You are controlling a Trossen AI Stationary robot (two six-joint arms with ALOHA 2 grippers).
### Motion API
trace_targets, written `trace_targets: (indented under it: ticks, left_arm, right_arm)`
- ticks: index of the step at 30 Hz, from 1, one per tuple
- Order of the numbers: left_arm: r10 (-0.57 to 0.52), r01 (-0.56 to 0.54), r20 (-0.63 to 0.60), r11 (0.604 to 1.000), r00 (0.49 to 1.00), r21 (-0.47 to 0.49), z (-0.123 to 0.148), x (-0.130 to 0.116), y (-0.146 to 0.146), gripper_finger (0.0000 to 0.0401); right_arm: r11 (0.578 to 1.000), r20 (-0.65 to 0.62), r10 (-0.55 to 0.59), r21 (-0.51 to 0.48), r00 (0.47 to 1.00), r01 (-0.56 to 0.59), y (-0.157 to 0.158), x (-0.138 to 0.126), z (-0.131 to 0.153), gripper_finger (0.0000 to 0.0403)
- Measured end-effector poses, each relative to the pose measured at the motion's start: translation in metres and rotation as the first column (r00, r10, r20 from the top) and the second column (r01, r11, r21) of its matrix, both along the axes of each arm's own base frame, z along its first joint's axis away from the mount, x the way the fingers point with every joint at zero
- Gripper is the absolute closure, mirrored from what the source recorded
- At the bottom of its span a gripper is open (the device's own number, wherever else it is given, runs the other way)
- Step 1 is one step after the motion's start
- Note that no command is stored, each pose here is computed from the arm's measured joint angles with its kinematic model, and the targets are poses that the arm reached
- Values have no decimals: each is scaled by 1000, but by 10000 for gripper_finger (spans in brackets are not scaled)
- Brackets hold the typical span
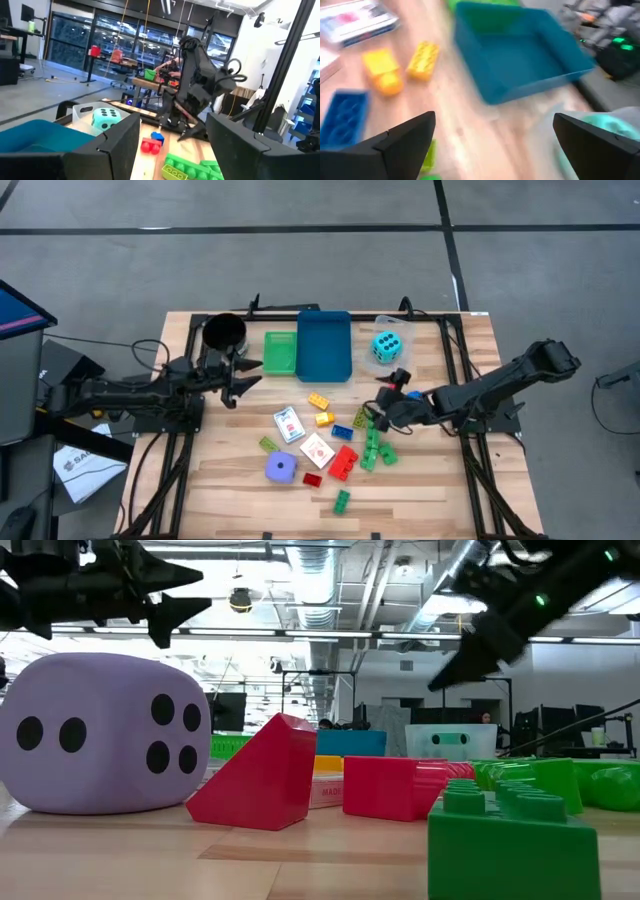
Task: Pick & Place Toys
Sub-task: Put the small stud light green game piece into the blue bin
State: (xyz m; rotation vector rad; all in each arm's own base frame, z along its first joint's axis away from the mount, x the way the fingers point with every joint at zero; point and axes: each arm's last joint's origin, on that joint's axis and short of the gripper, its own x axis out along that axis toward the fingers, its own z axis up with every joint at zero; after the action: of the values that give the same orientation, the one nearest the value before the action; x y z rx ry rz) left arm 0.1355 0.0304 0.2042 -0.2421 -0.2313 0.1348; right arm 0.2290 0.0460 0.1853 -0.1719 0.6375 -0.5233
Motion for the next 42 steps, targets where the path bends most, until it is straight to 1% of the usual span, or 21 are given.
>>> trace_targets:
  ticks: [4, 7, 9, 11, 13, 14, 16, 19, 20, 27, 29, 34, 37, 39, 41, 42]
  left_arm:
    - [-1, 1, -4, 1000, 1000, -3, -1, 1, 0, 178]
    - [-7, 7, -7, 1000, 1000, -3, -1, 1, 0, 178]
    - [-7, 7, -6, 1000, 1000, -2, -1, 1, 0, 178]
    - [-7, 7, -7, 1000, 1000, -3, -1, 1, 0, 178]
    - [-7, 7, -5, 1000, 1000, -2, -1, 1, 0, 178]
    - [-7, 7, -5, 1000, 1000, -2, -1, 1, 0, 178]
    - [-7, 7, -5, 1000, 1000, -2, -1, 1, 0, 178]
    - [-6, 6, -5, 1000, 1000, -2, -1, 1, 0, 178]
    - [-6, 6, -5, 1000, 1000, -2, -1, 1, 0, 178]
    - [-6, 6, -11, 1000, 1000, -5, -1, 1, 0, 178]
    - [-10, 9, -14, 1000, 1000, -21, -2, 1, 0, 178]
    - [-10, 10, -15, 1000, 1000, -23, -2, 1, 0, 178]
    - [-10, 9, -15, 1000, 1000, -23, -2, 1, 0, 178]
    - [-10, 9, -15, 1000, 1000, -22, -2, 1, 0, 178]
    - [-9, 9, -15, 1000, 1000, -22, -2, 1, 0, 178]
    - [-9, 9, -15, 1000, 1000, -22, -2, 1, 0, 178]
  right_arm:
    - [996, 121, 70, 46, 990, -76, -3, -9, -7, 3]
    - [980, 164, 156, 98, 974, -173, -6, -14, -8, 3]
    - [957, 208, 207, 159, 956, -242, -7, -17, -5, 3]
    - [918, 242, 269, 228, 932, -324, -6, -17, -4, 3]
    - [878, 259, 334, 265, 906, -399, -4, -17, -3, 3]
    - [869, 267, 346, 269, 899, -414, -4, -16, -3, 3]
    - [871, 268, 340, 271, 901, -409, -4, -16, -3, 3]
    - [899, 270, 295, 246, 916, -362, -6, -16, -2, 3]
    - [900, 277, 293, 244, 915, -362, -6, -15, -2, 3]
    - [885, 347, 313, 231, 884, -404, -2, -13, 5, 3]
    - [883, 349, 318, 230, 881, -410, -1, -13, 5, 3]
    - [876, 350, 324, 240, 879, -419, 3, -14, 5, 3]
    - [868, 371, 287, 289, 883, -403, 3, -14, 5, 3]
    - [859, 390, 238, 343, 890, -380, 3, -14, 5, 3]
    - [835, 415, 147, 434, 898, -337, 1, -14, 5, 3]
    - [813, 424, 90, 491, 901, -312, 0, -14, 4, 3]
